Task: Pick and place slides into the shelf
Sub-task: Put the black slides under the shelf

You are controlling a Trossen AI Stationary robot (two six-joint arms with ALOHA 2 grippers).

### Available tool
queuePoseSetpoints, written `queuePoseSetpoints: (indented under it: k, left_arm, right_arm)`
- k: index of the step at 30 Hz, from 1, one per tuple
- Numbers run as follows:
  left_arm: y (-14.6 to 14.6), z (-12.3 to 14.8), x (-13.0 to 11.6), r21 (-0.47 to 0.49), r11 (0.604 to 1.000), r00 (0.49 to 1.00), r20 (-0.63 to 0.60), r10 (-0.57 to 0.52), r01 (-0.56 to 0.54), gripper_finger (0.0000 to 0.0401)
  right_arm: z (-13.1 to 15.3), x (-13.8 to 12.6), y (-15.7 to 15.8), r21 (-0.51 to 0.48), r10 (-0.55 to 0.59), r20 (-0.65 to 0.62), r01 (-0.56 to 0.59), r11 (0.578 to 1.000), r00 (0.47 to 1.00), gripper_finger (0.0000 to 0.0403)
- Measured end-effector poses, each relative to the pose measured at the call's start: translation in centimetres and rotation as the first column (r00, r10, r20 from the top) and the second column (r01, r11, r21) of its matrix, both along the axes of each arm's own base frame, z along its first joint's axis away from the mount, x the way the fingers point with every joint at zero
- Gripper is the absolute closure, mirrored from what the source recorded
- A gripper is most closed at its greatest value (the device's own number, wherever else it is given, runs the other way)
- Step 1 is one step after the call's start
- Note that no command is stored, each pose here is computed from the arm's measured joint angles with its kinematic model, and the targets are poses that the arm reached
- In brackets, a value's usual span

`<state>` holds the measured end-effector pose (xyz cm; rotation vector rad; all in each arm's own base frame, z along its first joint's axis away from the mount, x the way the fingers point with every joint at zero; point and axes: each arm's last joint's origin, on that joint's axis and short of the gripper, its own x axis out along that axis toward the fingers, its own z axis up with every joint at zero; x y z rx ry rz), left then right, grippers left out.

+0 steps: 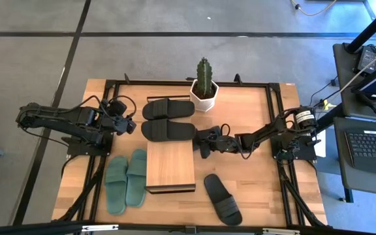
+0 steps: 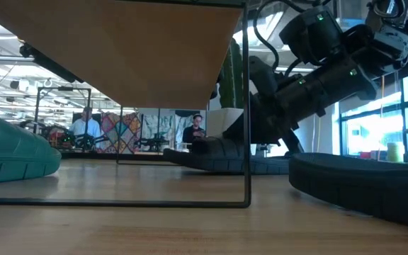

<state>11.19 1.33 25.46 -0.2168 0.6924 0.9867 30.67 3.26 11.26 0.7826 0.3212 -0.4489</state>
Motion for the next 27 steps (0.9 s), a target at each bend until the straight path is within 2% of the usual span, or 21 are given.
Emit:
queuePoseSetpoints:
  k: [15, 24, 27]
  left_arm:
    - [0.0, 0.0, 0.0, 0.0, 1.0, 1.0, 0.0, 0.0, 0.0, 0.0177]
    - [0.0, 0.0, 0.0, 0.001, 1.0, 1.0, -0.002, -0.001, 0.001, 0.0177]
    - [0.0, 0.0, 0.0, 0.001, 1.0, 1.0, -0.002, -0.002, 0.002, 0.0177]
  right_arm:
    - [0.1, 0.2, 0.1, -0.073, 0.079, -0.035, -0.082, 0.994, 0.996, 0.0323]
    - [0.7, 1.5, 0.3, -0.079, 0.114, -0.157, -0.128, 0.989, 0.981, 0.0321]
    - [1.0, 1.7, 0.3, -0.08, 0.125, -0.164, -0.139, 0.987, 0.978, 0.0306]
